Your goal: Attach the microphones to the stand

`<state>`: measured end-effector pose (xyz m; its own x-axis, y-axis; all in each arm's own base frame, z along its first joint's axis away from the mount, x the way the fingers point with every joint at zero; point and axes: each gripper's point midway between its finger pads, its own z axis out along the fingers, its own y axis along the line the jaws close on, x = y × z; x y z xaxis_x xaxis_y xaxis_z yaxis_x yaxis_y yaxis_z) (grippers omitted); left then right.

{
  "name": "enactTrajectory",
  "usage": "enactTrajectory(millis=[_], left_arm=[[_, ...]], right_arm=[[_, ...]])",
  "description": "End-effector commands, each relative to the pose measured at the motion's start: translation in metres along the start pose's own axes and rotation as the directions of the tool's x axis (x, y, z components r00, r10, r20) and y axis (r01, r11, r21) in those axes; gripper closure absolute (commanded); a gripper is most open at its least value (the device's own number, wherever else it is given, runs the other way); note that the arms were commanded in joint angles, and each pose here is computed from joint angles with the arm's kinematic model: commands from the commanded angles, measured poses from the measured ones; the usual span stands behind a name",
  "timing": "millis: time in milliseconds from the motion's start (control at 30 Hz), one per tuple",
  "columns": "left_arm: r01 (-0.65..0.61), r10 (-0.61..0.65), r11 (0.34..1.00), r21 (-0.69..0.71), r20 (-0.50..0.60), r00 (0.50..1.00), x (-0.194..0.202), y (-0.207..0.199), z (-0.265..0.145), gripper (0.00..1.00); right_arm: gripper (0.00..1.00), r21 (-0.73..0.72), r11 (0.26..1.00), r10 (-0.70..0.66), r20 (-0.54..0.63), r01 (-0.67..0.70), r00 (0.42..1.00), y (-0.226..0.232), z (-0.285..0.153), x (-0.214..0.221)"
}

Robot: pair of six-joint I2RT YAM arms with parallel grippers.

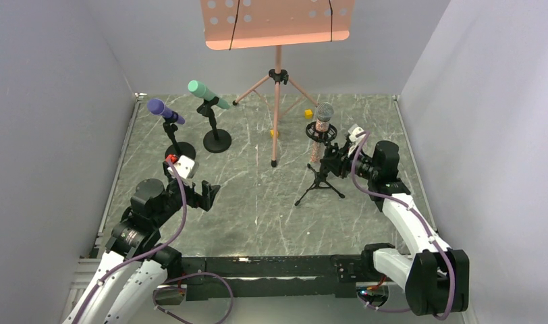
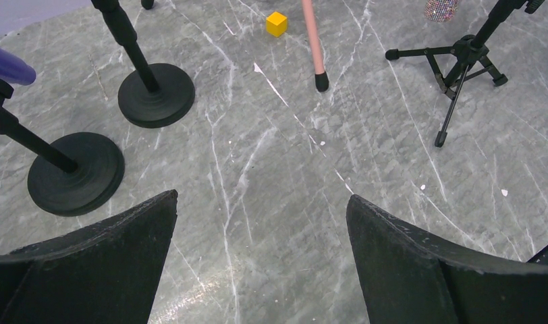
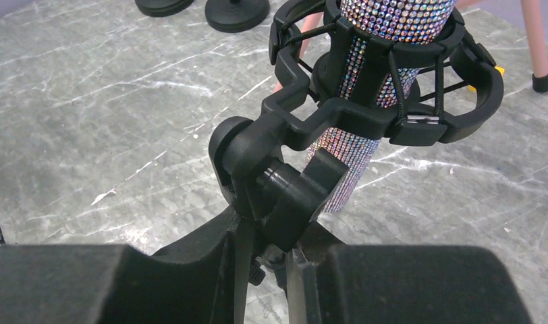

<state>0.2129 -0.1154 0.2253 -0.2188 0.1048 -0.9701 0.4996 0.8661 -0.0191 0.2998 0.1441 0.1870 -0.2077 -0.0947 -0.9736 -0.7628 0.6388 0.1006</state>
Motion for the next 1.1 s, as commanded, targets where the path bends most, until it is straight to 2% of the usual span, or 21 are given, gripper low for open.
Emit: enactTrajectory(millis=[0,100,233,700,867,1067], left_arm=[[-0.008,0.009,1.000,-0.015,0.032,0.999,-0.008,0.003,0.001,0.01],[-0.009,0.009,1.000,-0.016,0.035,0.999,-0.008,0.003,0.000,0.01],[-0.008,0.009,1.000,-0.017,0.035,0.999,-0.008,0.004,0.000,0.01],[-0.007,0.008,1.000,-0.021,0.025,1.000,-0.006,0.004,0.001,0.01],[-0.007,0.007,1.000,-0.027,0.019,1.000,-0.005,0.006,0.002,0.01],[-0.006,0.007,0.999,-0.040,0.013,1.000,-0.004,0.008,0.003,0.01]], right_arm=[[0.77,-0.001,0.992,-0.127,0.041,0.127,0.991,-0.005,0.003,-0.017],[0.88,-0.033,0.972,-0.233,0.024,0.234,0.972,-0.006,0.003,-0.016],[0.94,-0.062,0.940,-0.334,0.027,0.335,0.942,-0.011,0.003,-0.018],[0.97,0.037,0.894,-0.444,0.195,0.446,0.875,-0.067,0.017,-0.058],[0.97,0.069,0.893,-0.446,0.254,0.444,0.858,-0.089,0.025,-0.072],[0.97,0.116,0.899,-0.437,0.268,0.422,0.859,-0.128,0.040,-0.077]])
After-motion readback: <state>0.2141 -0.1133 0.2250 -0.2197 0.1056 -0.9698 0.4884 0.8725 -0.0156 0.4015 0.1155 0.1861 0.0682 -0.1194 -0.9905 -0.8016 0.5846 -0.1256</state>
